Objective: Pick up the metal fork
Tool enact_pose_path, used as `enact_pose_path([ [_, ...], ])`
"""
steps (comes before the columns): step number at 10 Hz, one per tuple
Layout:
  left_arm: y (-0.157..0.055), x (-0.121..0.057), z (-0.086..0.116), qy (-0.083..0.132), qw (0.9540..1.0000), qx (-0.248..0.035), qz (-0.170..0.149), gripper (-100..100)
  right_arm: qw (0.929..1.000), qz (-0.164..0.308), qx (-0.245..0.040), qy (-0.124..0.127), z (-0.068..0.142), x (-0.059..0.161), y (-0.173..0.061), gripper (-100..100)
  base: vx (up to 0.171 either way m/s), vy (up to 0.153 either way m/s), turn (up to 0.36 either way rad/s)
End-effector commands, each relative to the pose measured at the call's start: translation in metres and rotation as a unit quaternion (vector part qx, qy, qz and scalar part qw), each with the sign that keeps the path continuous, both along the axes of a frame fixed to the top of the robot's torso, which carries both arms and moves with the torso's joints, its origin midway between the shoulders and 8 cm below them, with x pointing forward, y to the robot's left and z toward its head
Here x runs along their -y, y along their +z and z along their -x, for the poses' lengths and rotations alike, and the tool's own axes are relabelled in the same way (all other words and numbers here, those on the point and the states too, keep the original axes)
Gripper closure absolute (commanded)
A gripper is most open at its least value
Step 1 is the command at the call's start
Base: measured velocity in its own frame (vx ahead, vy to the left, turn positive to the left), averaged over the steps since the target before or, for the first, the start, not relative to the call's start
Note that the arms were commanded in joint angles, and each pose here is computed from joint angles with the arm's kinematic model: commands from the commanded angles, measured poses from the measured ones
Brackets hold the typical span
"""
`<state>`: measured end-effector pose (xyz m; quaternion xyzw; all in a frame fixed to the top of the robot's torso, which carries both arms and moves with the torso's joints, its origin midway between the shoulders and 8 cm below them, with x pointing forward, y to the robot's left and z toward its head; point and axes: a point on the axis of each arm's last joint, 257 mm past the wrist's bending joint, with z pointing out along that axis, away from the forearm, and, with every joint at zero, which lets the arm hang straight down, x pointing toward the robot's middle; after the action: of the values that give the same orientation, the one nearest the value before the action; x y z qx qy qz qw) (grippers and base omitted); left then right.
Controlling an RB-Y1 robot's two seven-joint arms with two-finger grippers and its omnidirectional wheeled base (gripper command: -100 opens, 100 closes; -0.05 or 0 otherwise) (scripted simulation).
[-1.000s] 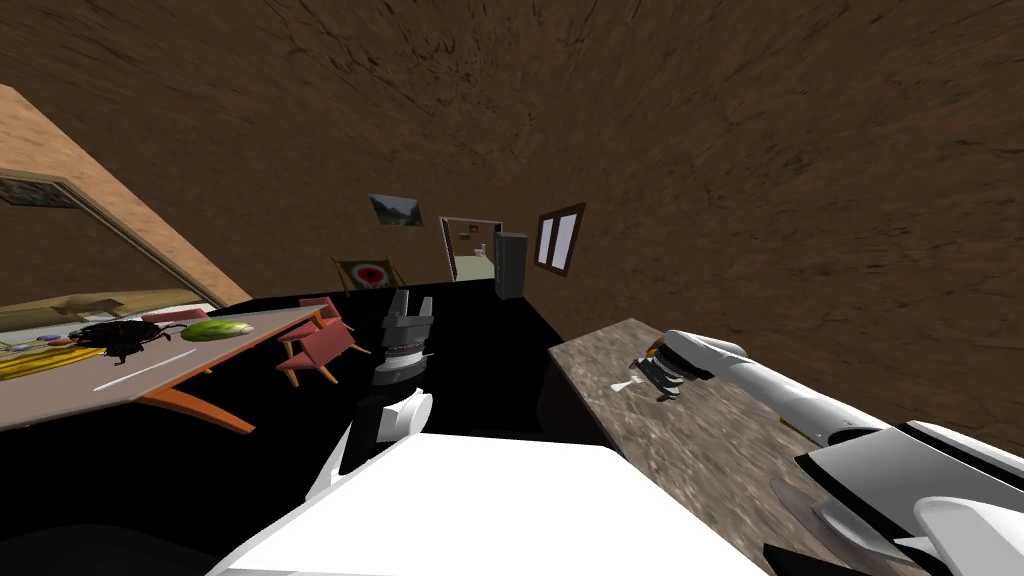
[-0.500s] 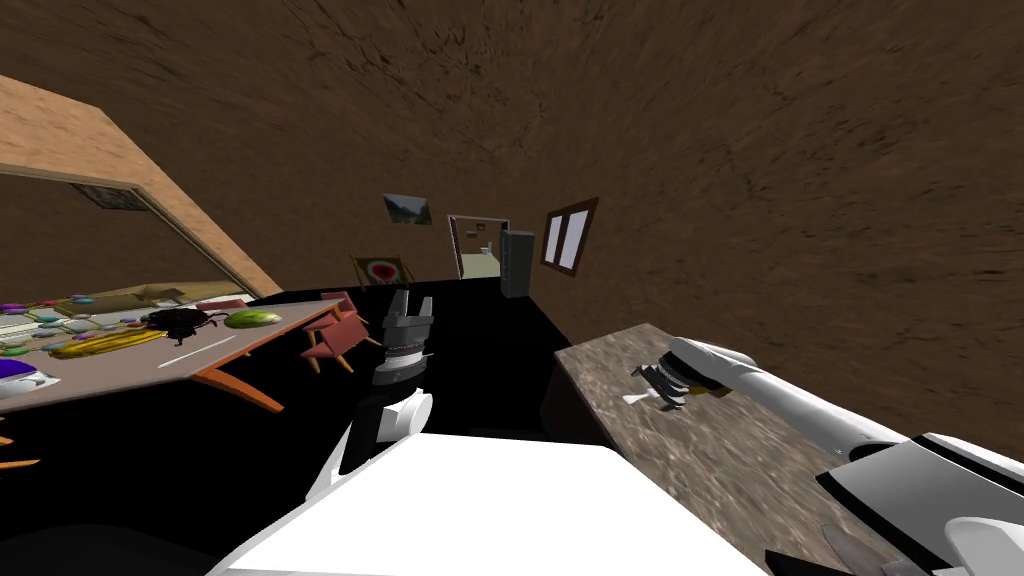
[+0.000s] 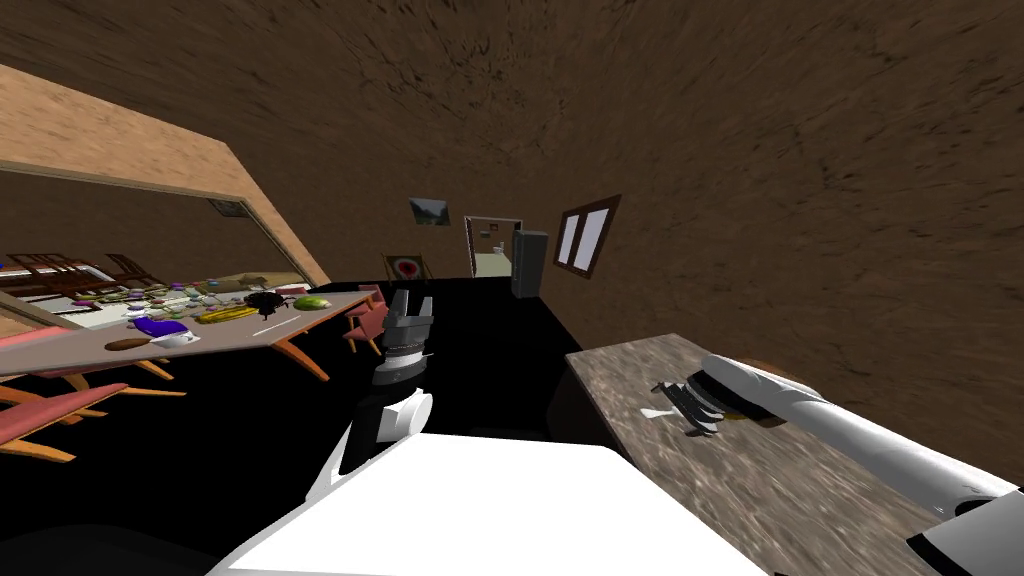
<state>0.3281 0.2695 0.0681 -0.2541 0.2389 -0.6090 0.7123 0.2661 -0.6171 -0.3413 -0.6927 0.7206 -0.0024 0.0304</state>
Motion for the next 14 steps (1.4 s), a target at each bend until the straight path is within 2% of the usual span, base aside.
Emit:
enact_pose_path([
  [1,0.0,0.0,0.0,0.0,1.0,0.0,0.0,0,0.9998,-0.004,-0.007,-0.016,0.019,0.007,-0.007,-100,-0.029,0.013,0.149],
  [2,0.0,0.0,0.0,0.0,1.0,0.0,0.0,0,0.9995,-0.001,0.006,-0.03,0.024,0.02,-0.002,-100,-0.034,0.023,0.329],
  [3,0.0,0.0,0.0,0.0,1.0,0.0,0.0,0,0.9993,-0.005,-0.007,-0.038,0.04,0.02,-0.009,-100,-0.028,0.011,0.14],
  [4,0.0,0.0,0.0,0.0,1.0,0.0,0.0,0,0.9993,-0.005,-0.007,-0.038,0.04,0.02,-0.009,-100,-0.011,0.005,-0.037],
  [5,0.0,0.0,0.0,0.0,1.0,0.0,0.0,0,0.9984,-0.003,-0.001,-0.057,0.056,0.033,-0.008,-100,-0.019,0.021,0.297],
  [6,0.0,0.0,0.0,0.0,1.0,0.0,0.0,0,0.9982,-0.003,-0.006,-0.059,0.062,0.033,-0.01,-100,-0.023,0.012,0.193],
  [7,0.0,0.0,0.0,0.0,1.0,0.0,0.0,0,0.9974,0.004,0.008,-0.071,0.067,0.047,-0.004,-100,-0.036,0.027,0.238],
  [8,0.0,0.0,0.0,0.0,1.0,0.0,0.0,0,0.9968,0.0,-0.004,-0.08,0.083,0.047,-0.009,-100,-0.032,0.017,0.124],
  [9,0.0,0.0,0.0,0.0,1.0,0.0,0.0,0,0.9954,0.009,0.002,-0.096,0.097,0.061,-0.005,-100,-0.029,0.022,0.259],
  [11,0.0,0.0,0.0,0.0,1.0,0.0,0.0,0,0.9949,0.007,-0.003,-0.101,0.105,0.061,-0.007,-100,-0.016,0.007,0.085],
  [12,0.0,0.0,0.0,0.0,1.0,0.0,0.0,0,0.9932,0.016,0.01,-0.115,0.111,0.075,0.0,-100,-0.024,0.022,0.265],
  [13,0.0,0.0,0.0,0.0,1.0,0.0,0.0,0,0.9929,0.014,0.005,-0.118,0.118,0.074,-0.002,-100,-0.023,0.016,0.16],
  [14,0.0,0.0,0.0,0.0,1.0,0.0,0.0,0,0.9908,0.027,0.014,-0.132,0.13,0.089,0.006,-100,-0.03,0.025,0.249],
])
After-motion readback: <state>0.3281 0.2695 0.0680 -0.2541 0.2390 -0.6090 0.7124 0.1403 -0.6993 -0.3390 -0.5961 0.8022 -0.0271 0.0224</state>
